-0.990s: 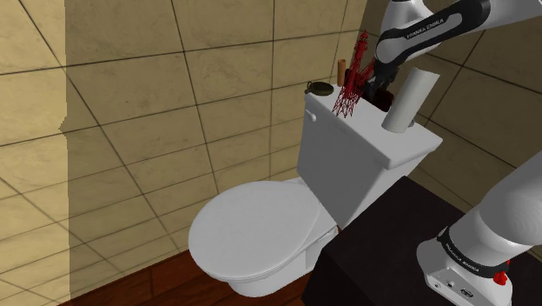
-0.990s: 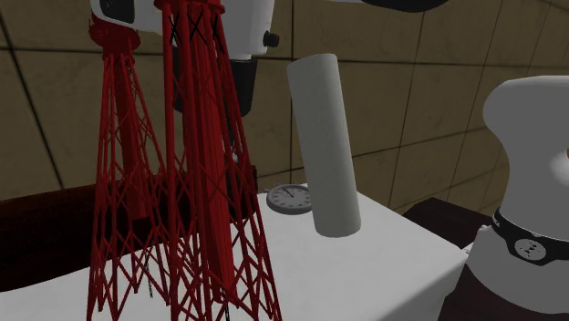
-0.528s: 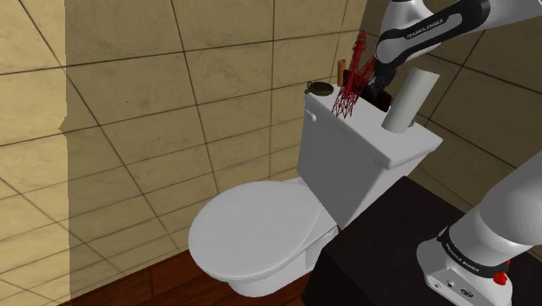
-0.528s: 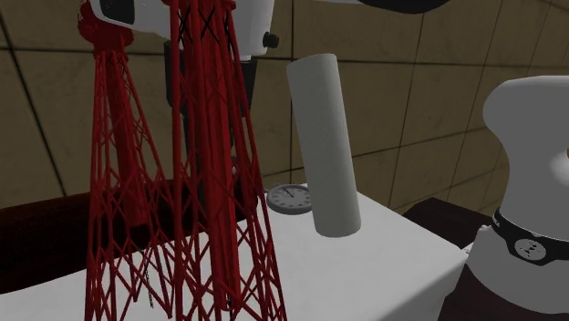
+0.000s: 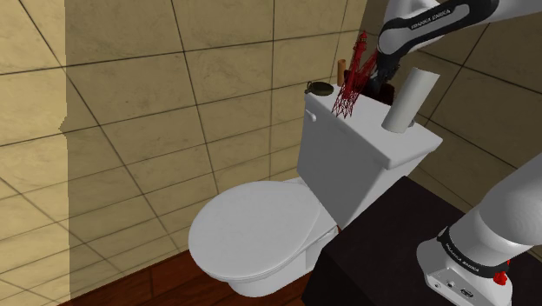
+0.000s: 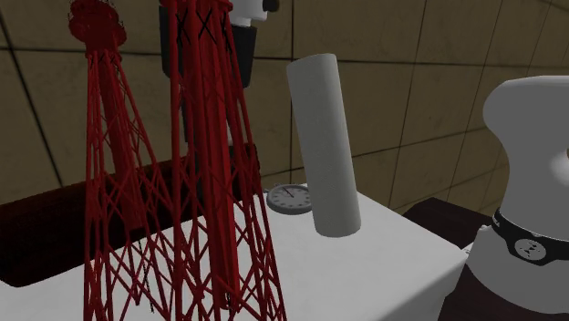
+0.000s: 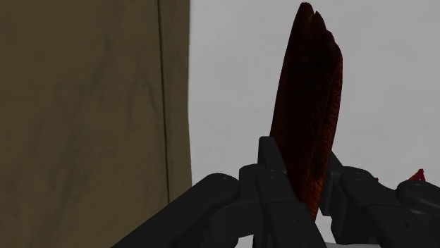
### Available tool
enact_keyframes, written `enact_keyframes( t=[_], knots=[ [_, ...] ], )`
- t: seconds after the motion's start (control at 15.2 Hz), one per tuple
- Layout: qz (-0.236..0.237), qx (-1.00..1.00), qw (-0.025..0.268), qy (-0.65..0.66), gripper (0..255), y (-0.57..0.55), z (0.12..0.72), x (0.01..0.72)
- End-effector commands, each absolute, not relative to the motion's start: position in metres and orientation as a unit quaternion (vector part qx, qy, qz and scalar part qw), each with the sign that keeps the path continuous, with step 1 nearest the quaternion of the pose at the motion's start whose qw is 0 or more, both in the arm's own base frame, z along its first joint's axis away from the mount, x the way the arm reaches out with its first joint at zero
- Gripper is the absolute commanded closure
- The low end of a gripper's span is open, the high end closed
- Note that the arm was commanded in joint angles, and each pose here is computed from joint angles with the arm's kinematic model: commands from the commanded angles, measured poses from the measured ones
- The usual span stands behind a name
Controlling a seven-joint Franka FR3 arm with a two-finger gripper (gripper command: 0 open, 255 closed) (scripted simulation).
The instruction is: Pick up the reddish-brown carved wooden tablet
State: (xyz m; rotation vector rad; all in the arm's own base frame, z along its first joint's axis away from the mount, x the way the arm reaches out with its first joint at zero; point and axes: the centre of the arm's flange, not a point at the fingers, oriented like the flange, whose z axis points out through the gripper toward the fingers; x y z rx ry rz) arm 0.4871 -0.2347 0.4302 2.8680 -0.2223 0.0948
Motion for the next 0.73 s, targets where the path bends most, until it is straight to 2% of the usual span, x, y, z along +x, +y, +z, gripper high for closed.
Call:
enact_keyframes(
  t=[0.0,0.66],
  knots=[
    [0.033,0.988,0.131,-0.077,255,-0.235,0.442,0.488],
    [0.033,0.988,0.131,-0.077,255,-0.235,0.485,0.488]
  ],
)
